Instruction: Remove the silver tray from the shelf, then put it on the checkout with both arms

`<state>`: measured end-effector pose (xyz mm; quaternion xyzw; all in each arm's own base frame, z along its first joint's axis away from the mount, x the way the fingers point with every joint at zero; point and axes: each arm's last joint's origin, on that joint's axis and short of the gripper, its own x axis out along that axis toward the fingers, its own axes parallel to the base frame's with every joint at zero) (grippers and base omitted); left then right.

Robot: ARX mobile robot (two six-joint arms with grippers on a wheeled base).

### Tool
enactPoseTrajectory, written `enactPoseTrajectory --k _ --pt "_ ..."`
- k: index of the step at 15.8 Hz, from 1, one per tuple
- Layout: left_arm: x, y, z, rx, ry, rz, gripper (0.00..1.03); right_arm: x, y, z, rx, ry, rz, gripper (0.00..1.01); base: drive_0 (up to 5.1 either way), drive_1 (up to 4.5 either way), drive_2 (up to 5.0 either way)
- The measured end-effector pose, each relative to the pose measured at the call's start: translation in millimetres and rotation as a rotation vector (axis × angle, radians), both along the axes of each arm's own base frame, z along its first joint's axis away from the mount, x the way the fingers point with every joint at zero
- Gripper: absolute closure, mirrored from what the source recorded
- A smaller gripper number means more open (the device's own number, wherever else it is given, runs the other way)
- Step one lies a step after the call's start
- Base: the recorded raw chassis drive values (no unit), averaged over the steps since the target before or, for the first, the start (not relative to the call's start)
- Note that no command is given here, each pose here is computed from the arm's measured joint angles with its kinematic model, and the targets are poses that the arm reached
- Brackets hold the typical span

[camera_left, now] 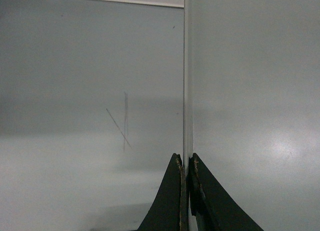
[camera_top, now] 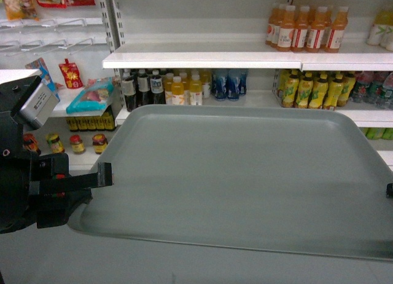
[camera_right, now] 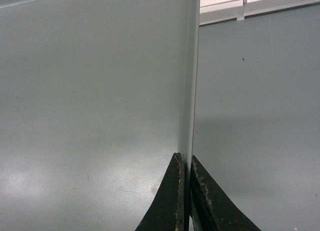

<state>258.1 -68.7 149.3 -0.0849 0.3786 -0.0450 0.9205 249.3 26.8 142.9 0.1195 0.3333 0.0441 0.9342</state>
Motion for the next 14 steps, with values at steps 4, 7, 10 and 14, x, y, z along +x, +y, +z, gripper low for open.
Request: enactPoseTrajectory --k 4,7,10,14 --pt "-0.3 0.0 -0.3 0.0 0.004 -0.001 1.0 -0.2 -0.3 -0.3 0.0 0.004 -0.001 0.98 0.1 -3.71 3.9" --pt "-0.3 0.1 -0.5 0.001 0.005 0.0 1.0 -0.1 -0.2 -0.3 0.0 0.003 0.0 0.98 0.1 -3.71 3.9" --pt "-0.2 0.0 -0.2 -0.001 0.002 -0.001 1.0 0.0 -0.3 0.0 0.0 0.0 -0.001 0.98 0.1 -3.71 3.9" --pt "-0.4 0.1 -0.6 0.001 0.005 0.0 1.0 -0.4 0.0 -0.7 0.0 0.007 0.0 0.98 0.1 -3.71 3.9"
